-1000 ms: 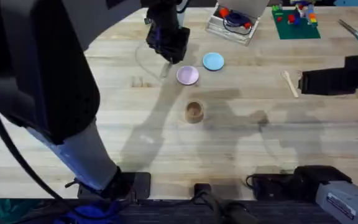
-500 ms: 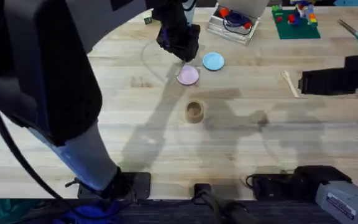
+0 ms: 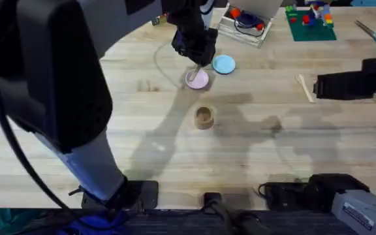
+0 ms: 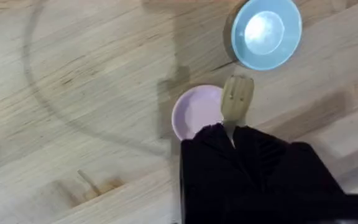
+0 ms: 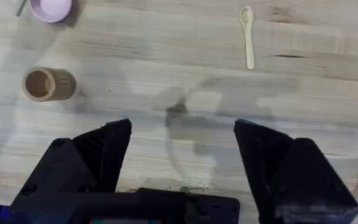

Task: Pick up a utensil and set it on the pink plate, then put the other utensil in the container.

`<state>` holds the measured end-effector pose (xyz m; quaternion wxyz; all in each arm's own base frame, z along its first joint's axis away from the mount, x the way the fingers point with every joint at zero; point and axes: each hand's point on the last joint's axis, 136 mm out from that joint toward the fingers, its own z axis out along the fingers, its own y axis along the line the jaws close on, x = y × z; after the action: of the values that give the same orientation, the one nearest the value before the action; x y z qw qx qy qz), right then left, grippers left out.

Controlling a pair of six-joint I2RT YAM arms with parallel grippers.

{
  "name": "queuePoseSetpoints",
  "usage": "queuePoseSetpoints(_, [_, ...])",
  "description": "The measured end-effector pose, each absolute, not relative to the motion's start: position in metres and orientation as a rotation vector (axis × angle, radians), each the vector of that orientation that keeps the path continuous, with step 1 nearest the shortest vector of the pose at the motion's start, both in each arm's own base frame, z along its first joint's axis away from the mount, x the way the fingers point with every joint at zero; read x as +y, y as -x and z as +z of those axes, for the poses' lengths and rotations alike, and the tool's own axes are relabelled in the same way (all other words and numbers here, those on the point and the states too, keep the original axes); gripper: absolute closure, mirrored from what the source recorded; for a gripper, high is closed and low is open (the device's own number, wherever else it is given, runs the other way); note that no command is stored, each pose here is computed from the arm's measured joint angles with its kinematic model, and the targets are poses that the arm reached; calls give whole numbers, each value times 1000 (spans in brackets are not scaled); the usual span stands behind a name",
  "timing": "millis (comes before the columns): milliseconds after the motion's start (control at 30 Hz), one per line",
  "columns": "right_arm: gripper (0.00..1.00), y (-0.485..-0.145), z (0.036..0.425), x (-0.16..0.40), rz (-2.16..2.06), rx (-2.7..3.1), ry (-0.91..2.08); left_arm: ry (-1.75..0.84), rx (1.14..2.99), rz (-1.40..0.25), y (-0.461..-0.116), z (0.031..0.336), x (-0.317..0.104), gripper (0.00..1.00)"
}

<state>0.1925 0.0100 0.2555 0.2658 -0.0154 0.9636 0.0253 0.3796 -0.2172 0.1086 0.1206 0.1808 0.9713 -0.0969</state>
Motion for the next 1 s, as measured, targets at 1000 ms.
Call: queuePoseSetpoints(1000, [5,-193,255,10,68,2603,41,-530,2922,-204,-381,70,-211,957])
